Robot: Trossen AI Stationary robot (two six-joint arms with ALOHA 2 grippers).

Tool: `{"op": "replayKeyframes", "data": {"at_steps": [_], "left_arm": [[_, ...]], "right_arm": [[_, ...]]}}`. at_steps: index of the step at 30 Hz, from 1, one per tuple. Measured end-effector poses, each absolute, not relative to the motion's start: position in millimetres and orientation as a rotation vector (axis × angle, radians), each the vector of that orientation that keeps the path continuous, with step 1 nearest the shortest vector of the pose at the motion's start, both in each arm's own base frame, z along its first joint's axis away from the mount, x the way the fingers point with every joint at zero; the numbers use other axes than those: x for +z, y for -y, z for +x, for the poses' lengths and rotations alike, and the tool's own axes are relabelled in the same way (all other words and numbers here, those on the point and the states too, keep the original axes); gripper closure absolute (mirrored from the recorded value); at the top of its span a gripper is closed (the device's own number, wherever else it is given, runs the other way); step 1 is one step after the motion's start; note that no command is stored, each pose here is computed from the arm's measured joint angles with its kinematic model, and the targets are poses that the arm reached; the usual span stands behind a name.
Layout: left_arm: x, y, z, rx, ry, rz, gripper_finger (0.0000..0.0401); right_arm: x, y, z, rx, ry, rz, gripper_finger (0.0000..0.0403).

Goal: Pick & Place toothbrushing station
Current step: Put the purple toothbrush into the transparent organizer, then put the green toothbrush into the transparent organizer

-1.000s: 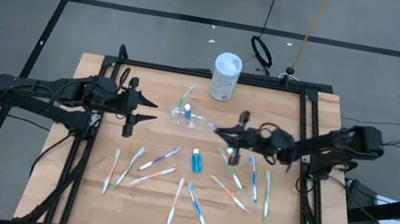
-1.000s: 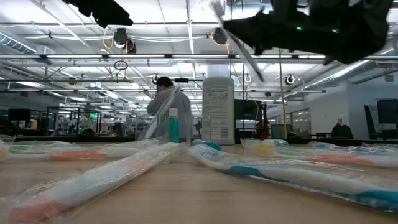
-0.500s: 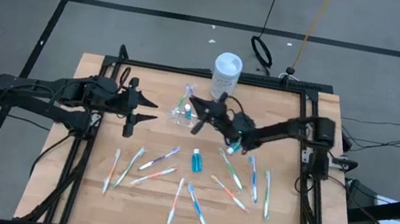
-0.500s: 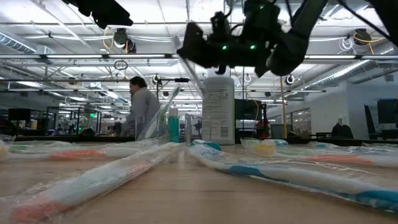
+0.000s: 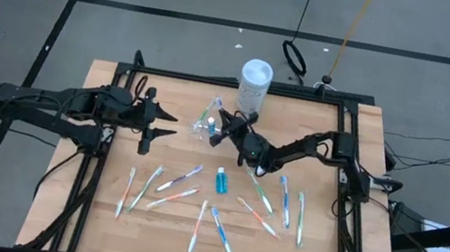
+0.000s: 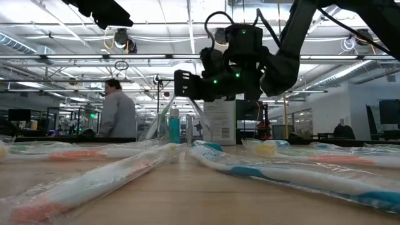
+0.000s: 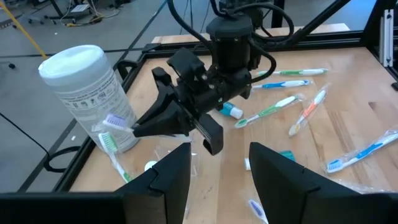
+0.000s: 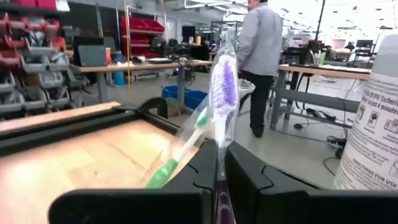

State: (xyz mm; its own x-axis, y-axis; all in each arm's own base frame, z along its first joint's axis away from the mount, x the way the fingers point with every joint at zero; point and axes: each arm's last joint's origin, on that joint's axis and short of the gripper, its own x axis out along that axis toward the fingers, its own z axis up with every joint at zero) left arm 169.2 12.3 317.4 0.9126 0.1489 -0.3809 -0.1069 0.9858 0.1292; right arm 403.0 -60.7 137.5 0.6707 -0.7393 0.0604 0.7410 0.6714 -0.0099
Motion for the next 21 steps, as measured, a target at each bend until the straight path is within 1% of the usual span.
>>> {"op": "replayKeyframes", "data": {"at_steps": [6, 13, 18, 21], "left_arm": [[317, -12, 169, 0.132, -0.400, 0.107, 0.0231], [317, -12, 169, 0.132, -0.401, 0.107, 0.0231], [317, -12, 169, 0.132, -0.402, 0.107, 0.0231], [317, -12, 169, 0.132, -0.402, 0.107, 0.0231]], "right_arm": [[136, 55, 404, -0.822, 0.044, -0.038, 0.0380], [136, 53, 404, -0.828, 0.038, -0.049, 0.0341], [136, 51, 402, -0.924, 0.002, -0.107, 0.0315], [143, 42, 401, -0.924, -0.022, -0.168, 0.0300]]}}
